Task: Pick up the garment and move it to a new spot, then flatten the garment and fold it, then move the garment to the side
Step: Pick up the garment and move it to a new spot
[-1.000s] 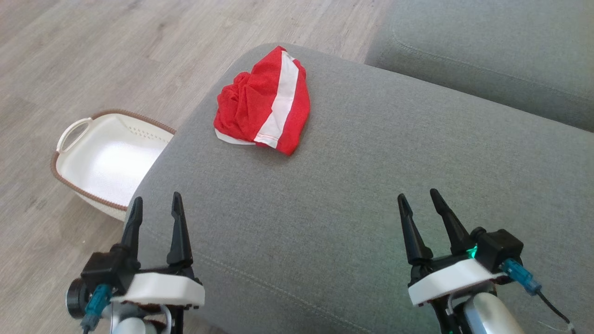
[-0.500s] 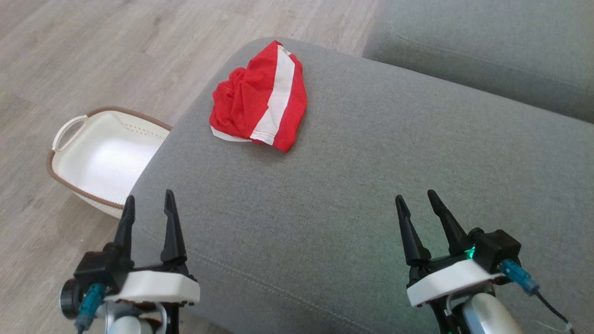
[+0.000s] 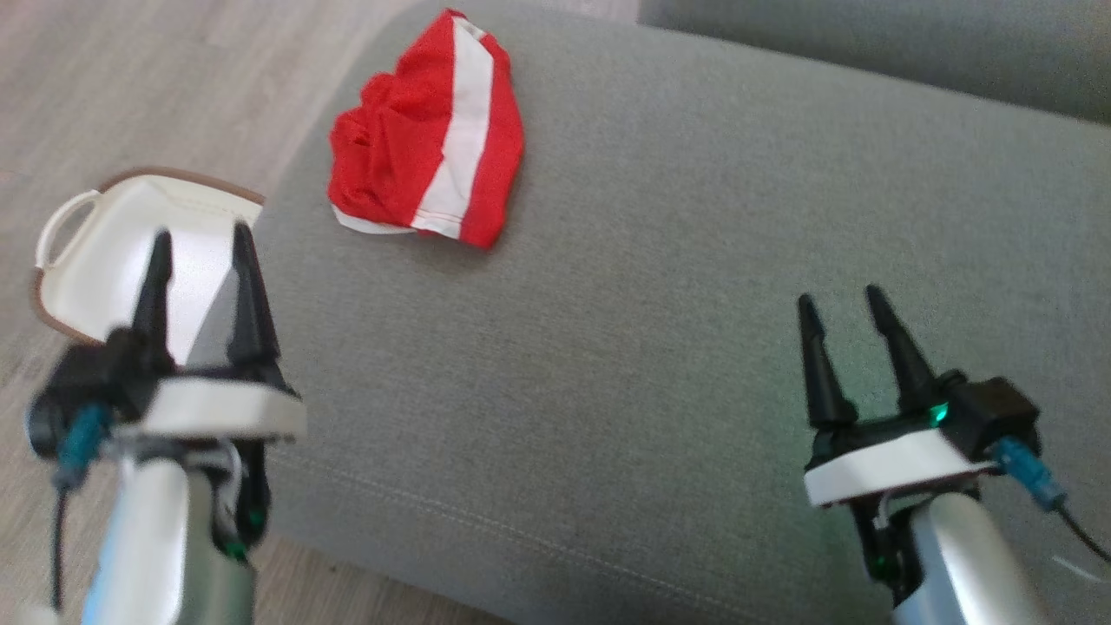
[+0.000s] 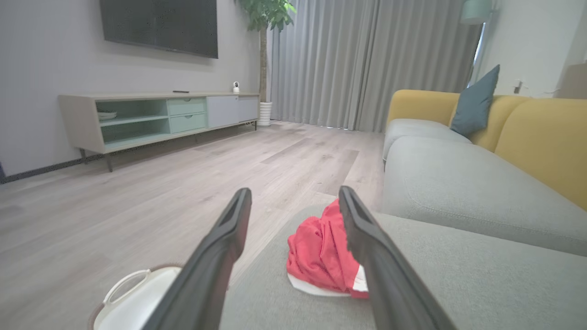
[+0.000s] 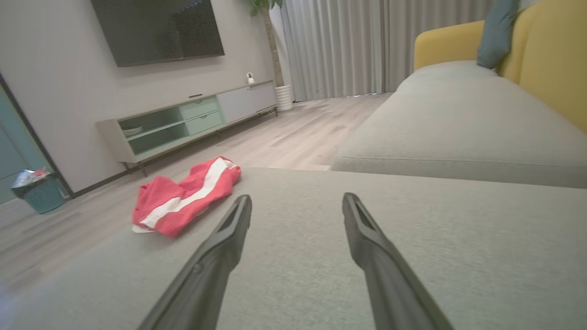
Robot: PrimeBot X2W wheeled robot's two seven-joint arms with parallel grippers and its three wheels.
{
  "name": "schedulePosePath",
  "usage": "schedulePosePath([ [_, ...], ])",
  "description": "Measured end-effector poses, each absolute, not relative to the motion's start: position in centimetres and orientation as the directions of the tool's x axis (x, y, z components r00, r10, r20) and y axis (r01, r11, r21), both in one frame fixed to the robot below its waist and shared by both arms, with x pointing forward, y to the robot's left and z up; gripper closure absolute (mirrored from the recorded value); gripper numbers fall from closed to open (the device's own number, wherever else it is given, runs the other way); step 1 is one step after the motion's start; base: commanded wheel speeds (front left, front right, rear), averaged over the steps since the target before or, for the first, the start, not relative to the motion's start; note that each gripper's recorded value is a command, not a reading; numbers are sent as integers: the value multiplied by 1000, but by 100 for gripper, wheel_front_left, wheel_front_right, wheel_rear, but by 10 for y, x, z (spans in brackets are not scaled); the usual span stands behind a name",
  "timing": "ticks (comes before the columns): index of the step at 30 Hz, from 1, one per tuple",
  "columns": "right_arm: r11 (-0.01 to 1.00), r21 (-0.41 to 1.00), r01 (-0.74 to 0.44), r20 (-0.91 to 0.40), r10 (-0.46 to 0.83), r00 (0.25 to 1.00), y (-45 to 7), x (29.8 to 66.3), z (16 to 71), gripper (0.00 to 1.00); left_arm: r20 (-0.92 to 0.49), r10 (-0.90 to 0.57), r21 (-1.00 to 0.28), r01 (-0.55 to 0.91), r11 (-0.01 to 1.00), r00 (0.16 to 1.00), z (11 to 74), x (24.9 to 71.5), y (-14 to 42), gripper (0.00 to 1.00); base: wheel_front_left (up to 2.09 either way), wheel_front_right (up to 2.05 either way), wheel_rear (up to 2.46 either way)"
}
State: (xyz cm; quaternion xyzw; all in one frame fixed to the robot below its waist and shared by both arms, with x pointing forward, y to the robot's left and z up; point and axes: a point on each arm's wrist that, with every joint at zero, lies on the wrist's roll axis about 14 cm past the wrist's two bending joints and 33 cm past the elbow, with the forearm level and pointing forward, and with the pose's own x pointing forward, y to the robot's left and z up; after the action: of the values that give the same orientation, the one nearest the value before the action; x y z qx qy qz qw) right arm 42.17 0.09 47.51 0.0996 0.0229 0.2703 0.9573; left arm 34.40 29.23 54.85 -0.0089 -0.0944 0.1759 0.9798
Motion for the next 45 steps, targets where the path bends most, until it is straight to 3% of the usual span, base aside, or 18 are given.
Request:
schedulePosePath([
  [7, 894, 177, -412, 8, 417, 909, -37, 450, 473, 0, 134, 230, 14, -234, 972, 964, 542, 405, 292, 0, 0, 0, 0],
  [13, 929, 144, -341, -16, 346, 938, -65, 471, 463, 0, -162, 112, 72, -102, 992, 980, 490, 470, 284, 0, 0, 0, 0],
  [18, 939, 131, -318, -25, 323, 946, -74, 483, 457, 0, -371, 61, 92, -28, 995, 927, 446, 497, 273, 0, 0, 0, 0],
  [27, 951, 122, -285, -42, 292, 955, -88, 493, 447, 0, -615, -25, 69, 86, 994, 788, 380, 511, 251, 0, 0, 0, 0],
  [39, 967, 96, -234, -61, 240, 969, -111, 497, 439, 0, -750, -7, 66, 86, 994, 661, 342, 523, 257, 0, 0, 0, 0],
  [40, 968, 95, -232, -61, 238, 969, -112, 496, 439, 0, -755, -9, 62, 86, 994, 655, 342, 523, 256, 6, 0, 0, 0],
  [42, 969, 93, -231, -57, 236, 970, -112, 496, 441, 0, -758, -18, 50, 85, 995, 652, 343, 523, 253, 100, 0, 0, 0],
  [45, 968, 91, -233, -48, 238, 970, -112, 495, 446, 0, -756, -30, 38, 91, 995, 653, 347, 521, 250, 100, 0, 0, 0],
])
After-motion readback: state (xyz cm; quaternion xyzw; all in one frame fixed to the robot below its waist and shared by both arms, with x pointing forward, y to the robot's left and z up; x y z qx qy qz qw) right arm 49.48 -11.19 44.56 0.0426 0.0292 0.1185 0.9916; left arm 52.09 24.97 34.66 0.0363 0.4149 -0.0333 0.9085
